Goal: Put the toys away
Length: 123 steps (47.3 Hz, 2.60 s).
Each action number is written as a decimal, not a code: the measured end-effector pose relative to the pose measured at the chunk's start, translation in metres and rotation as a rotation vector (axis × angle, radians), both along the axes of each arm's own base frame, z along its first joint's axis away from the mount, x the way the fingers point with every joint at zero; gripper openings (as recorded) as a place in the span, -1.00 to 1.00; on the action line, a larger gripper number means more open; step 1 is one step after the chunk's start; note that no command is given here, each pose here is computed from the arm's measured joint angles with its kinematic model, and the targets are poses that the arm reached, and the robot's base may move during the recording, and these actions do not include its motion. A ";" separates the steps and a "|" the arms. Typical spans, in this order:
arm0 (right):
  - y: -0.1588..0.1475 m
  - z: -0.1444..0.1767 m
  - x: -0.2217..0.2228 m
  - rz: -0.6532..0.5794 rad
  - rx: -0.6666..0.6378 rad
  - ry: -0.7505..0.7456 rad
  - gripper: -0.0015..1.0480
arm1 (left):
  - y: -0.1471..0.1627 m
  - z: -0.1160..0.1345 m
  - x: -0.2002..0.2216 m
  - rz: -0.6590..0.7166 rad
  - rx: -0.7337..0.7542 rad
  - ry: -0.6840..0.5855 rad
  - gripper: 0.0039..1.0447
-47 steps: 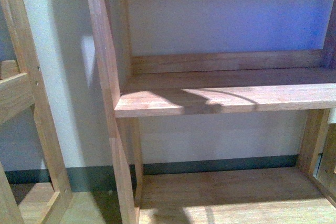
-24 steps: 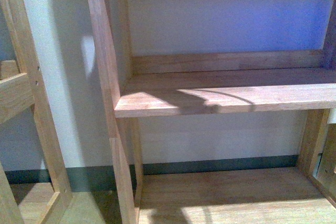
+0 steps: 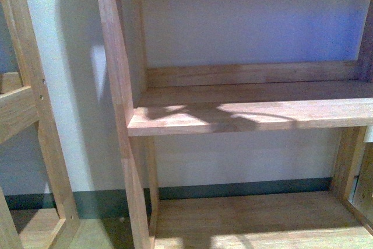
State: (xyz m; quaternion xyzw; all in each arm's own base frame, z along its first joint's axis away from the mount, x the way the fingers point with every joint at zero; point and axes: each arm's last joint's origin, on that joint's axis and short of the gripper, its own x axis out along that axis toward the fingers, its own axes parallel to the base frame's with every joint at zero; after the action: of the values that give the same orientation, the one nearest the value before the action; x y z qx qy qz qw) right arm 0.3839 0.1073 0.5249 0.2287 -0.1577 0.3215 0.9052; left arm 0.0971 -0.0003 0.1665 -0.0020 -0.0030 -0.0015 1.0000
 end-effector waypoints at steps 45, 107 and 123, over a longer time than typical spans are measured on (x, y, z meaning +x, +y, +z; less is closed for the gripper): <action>-0.104 -0.148 -0.272 -0.401 -0.181 0.017 0.87 | 0.000 0.000 0.000 0.000 0.000 0.000 0.89; -0.107 -0.340 -0.286 -0.658 -0.472 0.337 -0.93 | 0.000 0.000 0.000 0.000 0.000 0.000 0.89; -0.107 -0.351 -0.286 -0.661 -0.469 0.331 -0.93 | 0.000 0.000 0.000 0.000 0.000 0.000 0.89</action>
State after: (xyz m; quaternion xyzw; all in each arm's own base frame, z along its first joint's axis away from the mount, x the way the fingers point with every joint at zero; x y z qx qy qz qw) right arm 0.0978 0.0003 0.1736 0.0026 0.0022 0.0008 1.0000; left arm 0.0971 -0.0003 0.1665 -0.0020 -0.0030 -0.0015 1.0000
